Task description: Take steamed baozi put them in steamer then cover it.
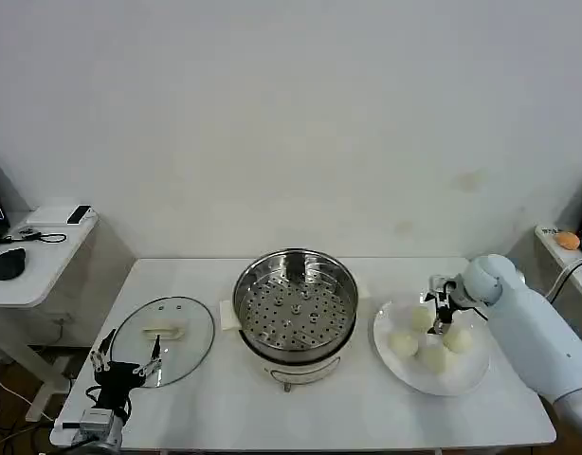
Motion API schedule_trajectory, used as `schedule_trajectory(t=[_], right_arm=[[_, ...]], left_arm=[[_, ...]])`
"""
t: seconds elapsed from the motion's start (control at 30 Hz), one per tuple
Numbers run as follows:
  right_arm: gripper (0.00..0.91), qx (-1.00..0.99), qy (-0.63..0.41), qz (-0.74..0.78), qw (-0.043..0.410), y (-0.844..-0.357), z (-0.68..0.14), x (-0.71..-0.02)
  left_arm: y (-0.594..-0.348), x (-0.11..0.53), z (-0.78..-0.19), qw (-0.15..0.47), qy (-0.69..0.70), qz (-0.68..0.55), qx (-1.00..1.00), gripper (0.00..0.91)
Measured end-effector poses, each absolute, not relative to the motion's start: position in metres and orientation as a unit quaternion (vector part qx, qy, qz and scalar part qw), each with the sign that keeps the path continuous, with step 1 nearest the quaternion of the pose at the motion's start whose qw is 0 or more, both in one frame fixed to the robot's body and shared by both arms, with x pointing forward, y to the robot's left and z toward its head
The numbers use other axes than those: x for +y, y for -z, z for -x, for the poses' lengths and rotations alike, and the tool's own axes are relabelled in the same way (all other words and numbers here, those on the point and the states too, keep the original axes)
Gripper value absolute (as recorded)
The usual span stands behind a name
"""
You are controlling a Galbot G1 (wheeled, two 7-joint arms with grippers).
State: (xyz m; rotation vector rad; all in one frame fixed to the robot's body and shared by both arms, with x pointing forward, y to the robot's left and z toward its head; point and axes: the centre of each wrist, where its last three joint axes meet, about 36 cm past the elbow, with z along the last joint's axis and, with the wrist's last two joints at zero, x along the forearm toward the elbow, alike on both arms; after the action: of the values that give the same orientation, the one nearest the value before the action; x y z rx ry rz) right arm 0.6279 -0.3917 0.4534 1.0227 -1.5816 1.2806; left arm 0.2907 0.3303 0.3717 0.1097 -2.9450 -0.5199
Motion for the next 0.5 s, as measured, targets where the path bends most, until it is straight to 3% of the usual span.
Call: schedule_trajectory(t=[0.5], right_arm=[[0.887, -0.633, -0.502, -0.406, 0.426, -0.4459, -0.6344, -0.3926]], left_arm=[[-0.3689, 0.3331, -0.2936, 0.077, 0.173, -0.039, -0.981, 0.907]])
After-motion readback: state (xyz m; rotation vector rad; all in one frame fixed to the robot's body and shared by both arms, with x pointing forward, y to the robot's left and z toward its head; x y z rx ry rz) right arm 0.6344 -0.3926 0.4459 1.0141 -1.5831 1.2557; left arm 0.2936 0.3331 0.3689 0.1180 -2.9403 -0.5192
